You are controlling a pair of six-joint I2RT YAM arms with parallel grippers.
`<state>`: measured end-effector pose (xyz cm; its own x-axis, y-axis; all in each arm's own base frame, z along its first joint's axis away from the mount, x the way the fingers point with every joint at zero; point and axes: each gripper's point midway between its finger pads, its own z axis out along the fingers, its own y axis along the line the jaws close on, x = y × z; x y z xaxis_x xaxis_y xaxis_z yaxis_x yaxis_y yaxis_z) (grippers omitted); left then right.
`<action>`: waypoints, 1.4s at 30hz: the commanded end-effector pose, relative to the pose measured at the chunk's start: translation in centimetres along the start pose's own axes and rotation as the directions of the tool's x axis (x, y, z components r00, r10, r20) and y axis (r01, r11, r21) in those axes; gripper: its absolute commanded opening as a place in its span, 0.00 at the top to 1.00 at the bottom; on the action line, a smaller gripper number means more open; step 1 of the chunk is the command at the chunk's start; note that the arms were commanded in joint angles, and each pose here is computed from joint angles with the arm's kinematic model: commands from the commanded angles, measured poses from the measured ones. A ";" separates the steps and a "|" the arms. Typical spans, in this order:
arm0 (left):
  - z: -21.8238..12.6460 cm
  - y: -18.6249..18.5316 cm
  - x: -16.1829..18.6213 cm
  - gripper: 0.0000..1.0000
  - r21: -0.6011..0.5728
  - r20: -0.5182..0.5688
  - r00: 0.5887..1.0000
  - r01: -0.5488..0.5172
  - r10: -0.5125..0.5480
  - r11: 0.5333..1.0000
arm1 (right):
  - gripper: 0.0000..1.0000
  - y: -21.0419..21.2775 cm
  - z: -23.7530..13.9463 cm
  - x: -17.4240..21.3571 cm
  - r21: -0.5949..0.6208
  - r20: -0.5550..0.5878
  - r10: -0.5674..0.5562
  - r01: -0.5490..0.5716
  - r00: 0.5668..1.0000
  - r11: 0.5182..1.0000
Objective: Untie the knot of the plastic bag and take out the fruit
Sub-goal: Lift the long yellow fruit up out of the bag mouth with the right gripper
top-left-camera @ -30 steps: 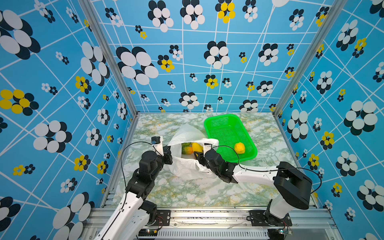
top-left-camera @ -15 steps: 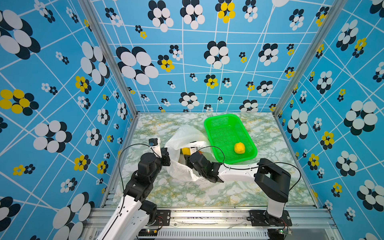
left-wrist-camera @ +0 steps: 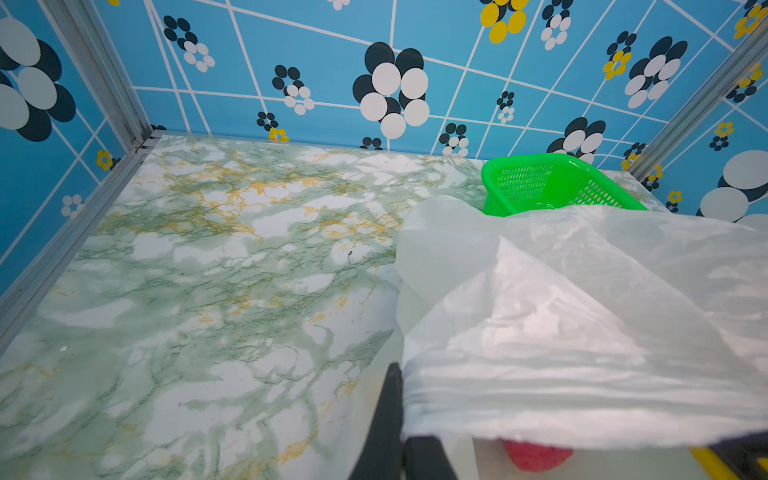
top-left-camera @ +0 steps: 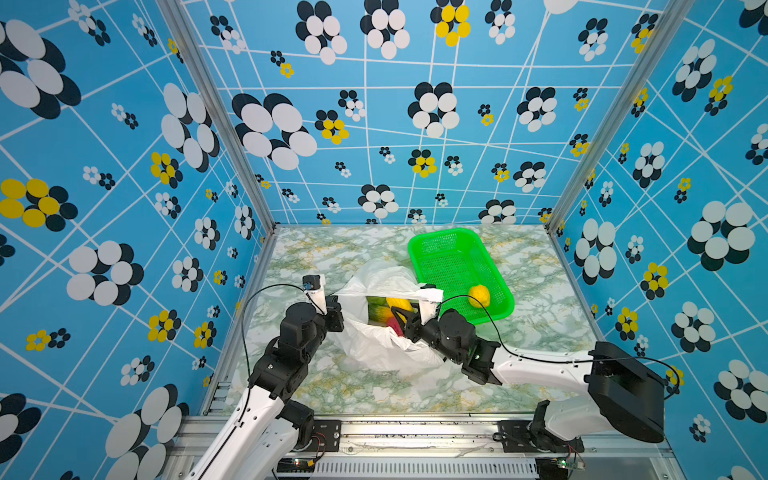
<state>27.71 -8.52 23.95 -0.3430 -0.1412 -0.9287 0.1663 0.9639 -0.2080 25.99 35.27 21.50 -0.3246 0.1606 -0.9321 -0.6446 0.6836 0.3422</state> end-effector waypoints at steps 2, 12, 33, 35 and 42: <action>-0.3 0.5 -0.7 1.00 -0.030 0.025 1.000 -0.007 0.007 1.000 | 0.66 -0.6 -0.8 -1.1 -0.043 0.052 0.032 -0.030 0.998 0.999; -0.2 0.4 -0.6 1.00 -0.023 0.021 1.000 -0.007 0.008 1.000 | 0.58 4.5 -5.1 -4.5 -0.466 0.152 0.115 -0.031 0.982 0.884; -0.7 0.2 -1.5 1.00 -0.013 0.055 0.998 0.000 0.001 1.000 | 0.68 10.8 0.4 8.1 -0.374 -0.225 -0.256 0.159 0.940 0.914; -0.9 0.0 -2.7 1.00 -0.021 0.052 0.999 0.015 -0.014 1.000 | 0.68 12.7 -1.1 6.9 -0.422 -0.178 -0.326 0.228 0.928 0.878; -0.3 -1.5 -5.7 1.00 -0.001 0.026 0.997 -0.070 0.070 0.998 | 0.67 13.5 -3.6 0.8 -0.342 -0.042 -0.391 0.355 0.919 0.870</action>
<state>28.85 -8.61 28.33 -0.3244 -0.1347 -0.9363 0.1544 0.9690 -0.1929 12.69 43.49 23.54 -0.1475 -0.1491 -0.9778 -0.9458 0.3105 0.0953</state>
